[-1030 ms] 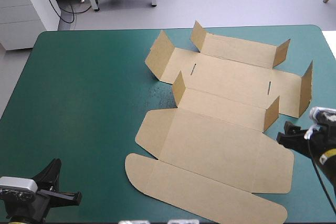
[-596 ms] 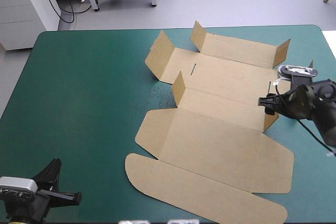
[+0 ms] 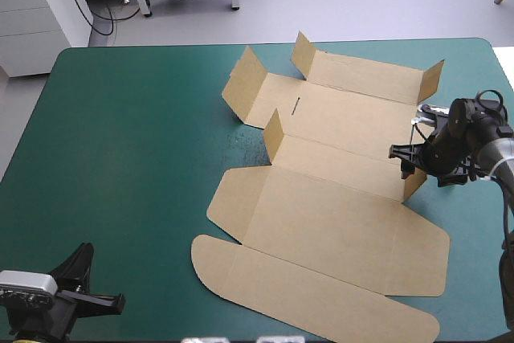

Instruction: Fold the box

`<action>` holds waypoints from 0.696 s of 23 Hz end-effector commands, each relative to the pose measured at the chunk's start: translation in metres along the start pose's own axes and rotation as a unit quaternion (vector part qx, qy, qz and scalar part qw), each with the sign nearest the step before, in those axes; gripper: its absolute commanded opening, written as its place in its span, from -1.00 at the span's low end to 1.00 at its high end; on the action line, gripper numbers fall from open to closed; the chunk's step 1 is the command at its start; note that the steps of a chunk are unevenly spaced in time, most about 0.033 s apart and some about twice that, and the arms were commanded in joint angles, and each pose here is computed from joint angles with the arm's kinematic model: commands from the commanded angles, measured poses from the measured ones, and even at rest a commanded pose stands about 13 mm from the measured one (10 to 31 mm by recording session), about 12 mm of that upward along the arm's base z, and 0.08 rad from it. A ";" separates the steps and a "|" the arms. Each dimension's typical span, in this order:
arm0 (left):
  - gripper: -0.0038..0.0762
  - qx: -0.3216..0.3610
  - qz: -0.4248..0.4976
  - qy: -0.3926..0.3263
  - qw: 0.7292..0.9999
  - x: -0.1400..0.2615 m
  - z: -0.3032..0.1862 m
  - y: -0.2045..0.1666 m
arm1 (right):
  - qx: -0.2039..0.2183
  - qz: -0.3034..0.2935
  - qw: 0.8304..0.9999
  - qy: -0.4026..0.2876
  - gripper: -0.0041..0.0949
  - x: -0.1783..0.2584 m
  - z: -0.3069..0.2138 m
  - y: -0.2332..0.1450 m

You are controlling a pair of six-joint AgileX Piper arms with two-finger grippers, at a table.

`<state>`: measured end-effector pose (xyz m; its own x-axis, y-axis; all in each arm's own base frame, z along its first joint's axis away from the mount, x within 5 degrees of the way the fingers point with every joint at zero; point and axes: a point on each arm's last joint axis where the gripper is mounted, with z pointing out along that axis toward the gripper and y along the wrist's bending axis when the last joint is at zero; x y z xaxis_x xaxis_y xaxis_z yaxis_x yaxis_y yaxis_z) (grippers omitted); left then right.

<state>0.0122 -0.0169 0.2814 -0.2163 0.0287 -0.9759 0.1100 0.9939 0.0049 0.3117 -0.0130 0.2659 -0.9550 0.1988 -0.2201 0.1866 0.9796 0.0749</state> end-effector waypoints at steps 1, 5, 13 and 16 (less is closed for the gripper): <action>-0.92 -0.002 -0.001 -0.057 0.998 -0.013 -0.007 0.000 | -0.005 -0.013 1.000 -0.027 -0.42 -0.003 -0.019 -0.001; -0.92 -0.001 0.000 -0.057 0.998 -0.013 -0.007 0.000 | -0.003 -0.015 0.999 -0.030 -0.96 -0.004 -0.018 -0.001; -0.92 -0.001 0.000 -0.057 0.998 -0.013 -0.007 0.000 | -0.078 -0.085 0.991 -0.072 -0.96 -0.012 -0.027 0.020; -0.92 -0.001 0.000 -0.057 0.998 -0.013 -0.007 0.000 | -0.085 -0.139 0.982 -0.093 -0.96 -0.016 -0.031 0.038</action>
<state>0.0122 -0.0169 0.2814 -0.2151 0.0396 -0.9758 0.1124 0.9935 0.0156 0.3223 0.0049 0.2758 -0.9544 0.0242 -0.2976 -0.0209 0.9888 0.1475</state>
